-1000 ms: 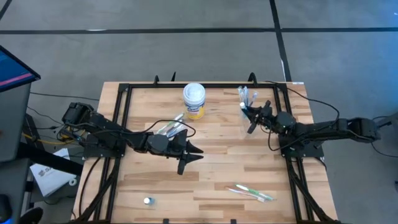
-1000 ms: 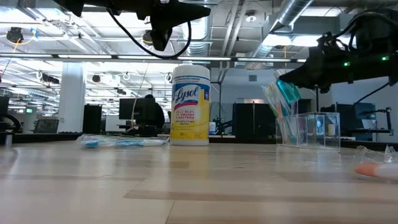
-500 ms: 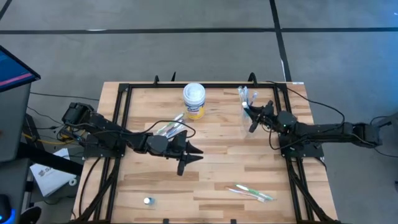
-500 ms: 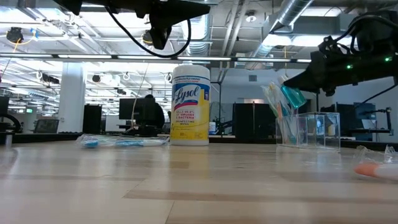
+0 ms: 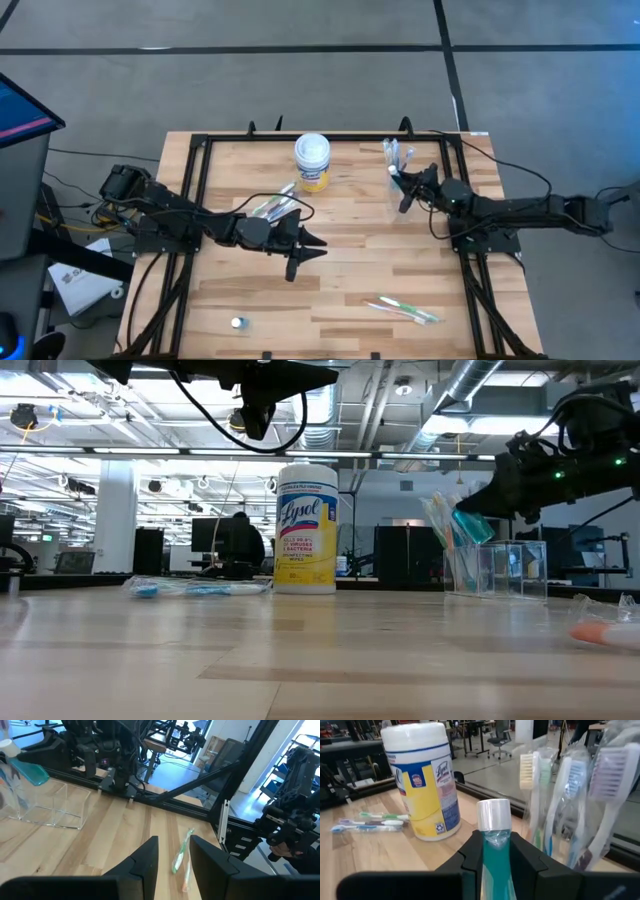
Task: Pick & Place toothbrushing station
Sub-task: Put the top mouthwash into the transparent organizer
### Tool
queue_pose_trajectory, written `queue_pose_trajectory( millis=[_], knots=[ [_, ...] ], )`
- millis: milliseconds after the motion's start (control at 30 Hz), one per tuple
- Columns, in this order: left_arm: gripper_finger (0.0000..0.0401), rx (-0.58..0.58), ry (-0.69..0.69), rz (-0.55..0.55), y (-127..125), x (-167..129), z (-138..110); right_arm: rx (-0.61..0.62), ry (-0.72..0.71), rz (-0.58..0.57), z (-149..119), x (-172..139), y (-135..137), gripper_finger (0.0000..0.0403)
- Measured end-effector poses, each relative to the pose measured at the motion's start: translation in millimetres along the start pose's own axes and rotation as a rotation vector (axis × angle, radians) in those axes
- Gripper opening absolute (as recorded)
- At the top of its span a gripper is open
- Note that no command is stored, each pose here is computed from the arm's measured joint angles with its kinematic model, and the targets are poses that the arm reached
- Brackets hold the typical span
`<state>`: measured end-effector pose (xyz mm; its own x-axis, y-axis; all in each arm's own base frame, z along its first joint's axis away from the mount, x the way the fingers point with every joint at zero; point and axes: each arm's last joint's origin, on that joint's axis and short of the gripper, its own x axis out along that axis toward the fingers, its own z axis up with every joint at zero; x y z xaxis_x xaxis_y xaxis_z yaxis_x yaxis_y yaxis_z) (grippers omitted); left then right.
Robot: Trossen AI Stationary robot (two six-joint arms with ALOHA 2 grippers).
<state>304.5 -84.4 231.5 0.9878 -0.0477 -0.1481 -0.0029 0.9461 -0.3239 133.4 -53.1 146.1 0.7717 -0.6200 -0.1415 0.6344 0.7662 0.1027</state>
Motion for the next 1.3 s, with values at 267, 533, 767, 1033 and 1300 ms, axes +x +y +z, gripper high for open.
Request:
queue_pose_trajectory(
  millis=[267, 533, 767, 1033, 1300],
  knots=[
    [0.0106, 0.000, -0.001, 0.003, 0, 0, 0, -0.012, 0.055, -0.009, -7, 3, 0, 0.0061],
    [0.0106, 0.000, -0.001, 0.003, 0, 0, 0, -0.008, 0.077, -0.037, -10, 6, -3, 0.0077],
    [0.0106, 0.000, -0.001, 0.002, 0, 0, 0, -0.008, 0.077, -0.038, -10, 6, -4, 0.0095],
    [0.0106, 0.000, 0.000, 0.002, 0, 0, 0, -0.008, 0.078, -0.037, -10, 6, -4, 0.0097],
    [0.0106, 0.000, 0.001, -0.001, 0, 0, 0, -0.014, 0.095, -0.039, -12, 5, -4, 0.0097]
  ],
)
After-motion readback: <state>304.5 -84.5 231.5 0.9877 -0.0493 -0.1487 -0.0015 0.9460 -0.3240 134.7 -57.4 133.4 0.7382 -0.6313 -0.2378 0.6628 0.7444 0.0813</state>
